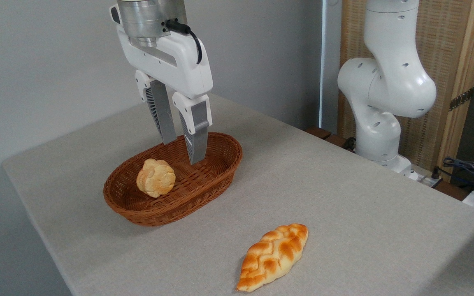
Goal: Put bread into the basket
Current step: 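Raise the open gripper from the basket and move toward the braided loaf, then lower the open gripper over the braided bread loaf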
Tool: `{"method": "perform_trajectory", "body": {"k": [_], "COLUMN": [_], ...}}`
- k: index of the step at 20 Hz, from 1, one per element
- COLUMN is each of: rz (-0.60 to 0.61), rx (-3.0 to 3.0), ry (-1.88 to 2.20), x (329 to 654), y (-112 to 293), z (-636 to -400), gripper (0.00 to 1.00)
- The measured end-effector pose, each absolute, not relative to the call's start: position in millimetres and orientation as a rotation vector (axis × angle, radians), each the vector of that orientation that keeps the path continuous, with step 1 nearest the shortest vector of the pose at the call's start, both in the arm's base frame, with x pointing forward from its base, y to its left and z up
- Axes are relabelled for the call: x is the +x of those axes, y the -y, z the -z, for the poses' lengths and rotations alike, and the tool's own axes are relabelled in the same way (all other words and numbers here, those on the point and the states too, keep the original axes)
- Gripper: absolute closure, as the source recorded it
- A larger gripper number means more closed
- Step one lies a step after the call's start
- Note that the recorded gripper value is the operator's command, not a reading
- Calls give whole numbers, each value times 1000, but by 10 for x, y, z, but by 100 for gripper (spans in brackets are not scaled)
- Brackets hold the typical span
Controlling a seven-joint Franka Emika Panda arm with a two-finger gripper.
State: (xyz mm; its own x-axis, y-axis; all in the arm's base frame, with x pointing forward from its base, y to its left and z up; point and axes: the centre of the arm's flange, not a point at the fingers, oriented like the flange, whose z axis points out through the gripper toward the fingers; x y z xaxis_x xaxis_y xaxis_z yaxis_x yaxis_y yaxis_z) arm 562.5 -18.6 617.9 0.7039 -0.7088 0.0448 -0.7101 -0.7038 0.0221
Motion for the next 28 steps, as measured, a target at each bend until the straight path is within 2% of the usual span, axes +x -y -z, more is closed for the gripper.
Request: {"method": "perform_trajectory", "body": {"k": [14,18,21,24,28], "rz": [-31,-33,-76,-107,-156], "rx": [2861,2862,2881,2900,2919], "ry": [1190,1181,1149,1093,1029], "x": [5606,5455,5306,5128,4996], "y": [183,145,17,-219,-821], "z": [-6109,-6041,-5916,-5653,-5288], "gripper": [0,0,0,0,0]}}
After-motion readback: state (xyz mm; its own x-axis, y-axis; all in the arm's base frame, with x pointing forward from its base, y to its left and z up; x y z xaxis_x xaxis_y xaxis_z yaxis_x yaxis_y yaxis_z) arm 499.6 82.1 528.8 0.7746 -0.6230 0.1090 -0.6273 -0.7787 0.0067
